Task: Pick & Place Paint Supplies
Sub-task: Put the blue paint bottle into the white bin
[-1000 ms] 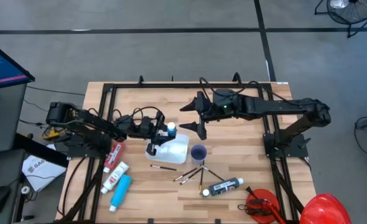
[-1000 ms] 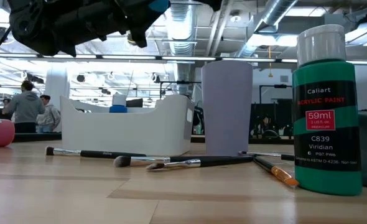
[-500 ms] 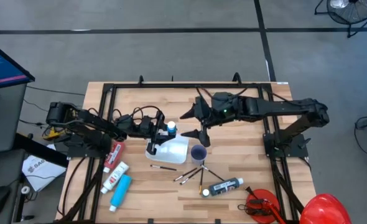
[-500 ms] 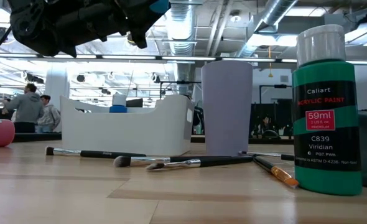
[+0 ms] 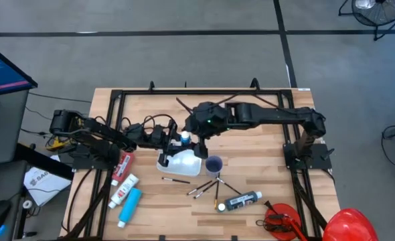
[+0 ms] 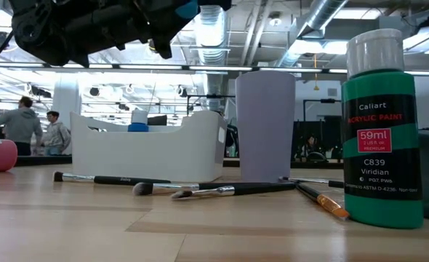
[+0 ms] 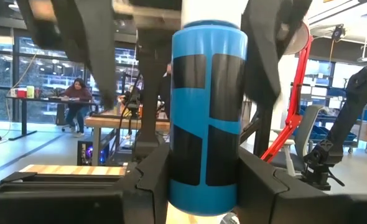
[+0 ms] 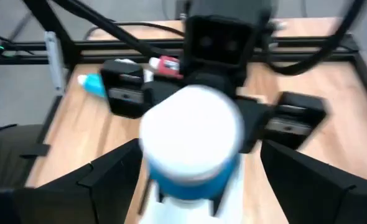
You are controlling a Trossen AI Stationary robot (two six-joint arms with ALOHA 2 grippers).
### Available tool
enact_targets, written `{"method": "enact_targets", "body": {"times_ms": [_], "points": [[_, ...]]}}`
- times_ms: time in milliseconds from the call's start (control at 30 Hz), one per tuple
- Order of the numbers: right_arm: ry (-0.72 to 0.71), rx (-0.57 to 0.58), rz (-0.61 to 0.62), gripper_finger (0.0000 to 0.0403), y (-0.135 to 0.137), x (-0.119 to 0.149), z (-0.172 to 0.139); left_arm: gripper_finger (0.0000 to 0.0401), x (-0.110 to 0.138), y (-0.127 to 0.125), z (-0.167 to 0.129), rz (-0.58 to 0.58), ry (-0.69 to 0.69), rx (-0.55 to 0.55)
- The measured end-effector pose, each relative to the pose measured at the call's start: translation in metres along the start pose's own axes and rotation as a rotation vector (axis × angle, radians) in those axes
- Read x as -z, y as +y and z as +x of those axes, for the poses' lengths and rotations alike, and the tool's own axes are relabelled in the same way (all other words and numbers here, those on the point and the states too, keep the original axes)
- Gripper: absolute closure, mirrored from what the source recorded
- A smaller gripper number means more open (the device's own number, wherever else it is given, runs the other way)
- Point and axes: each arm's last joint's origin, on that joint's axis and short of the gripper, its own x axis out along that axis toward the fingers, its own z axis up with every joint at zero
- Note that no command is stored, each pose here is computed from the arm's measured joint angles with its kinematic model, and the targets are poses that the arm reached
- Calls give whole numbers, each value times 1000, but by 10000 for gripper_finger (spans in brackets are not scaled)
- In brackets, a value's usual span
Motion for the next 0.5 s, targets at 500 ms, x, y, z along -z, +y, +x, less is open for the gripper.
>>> {"method": "enact_targets", "body": {"times_ms": [500], "points": [[19, 15, 19, 145, 0, -2, -2, 279, 2, 0, -3, -1, 4, -1]]}}
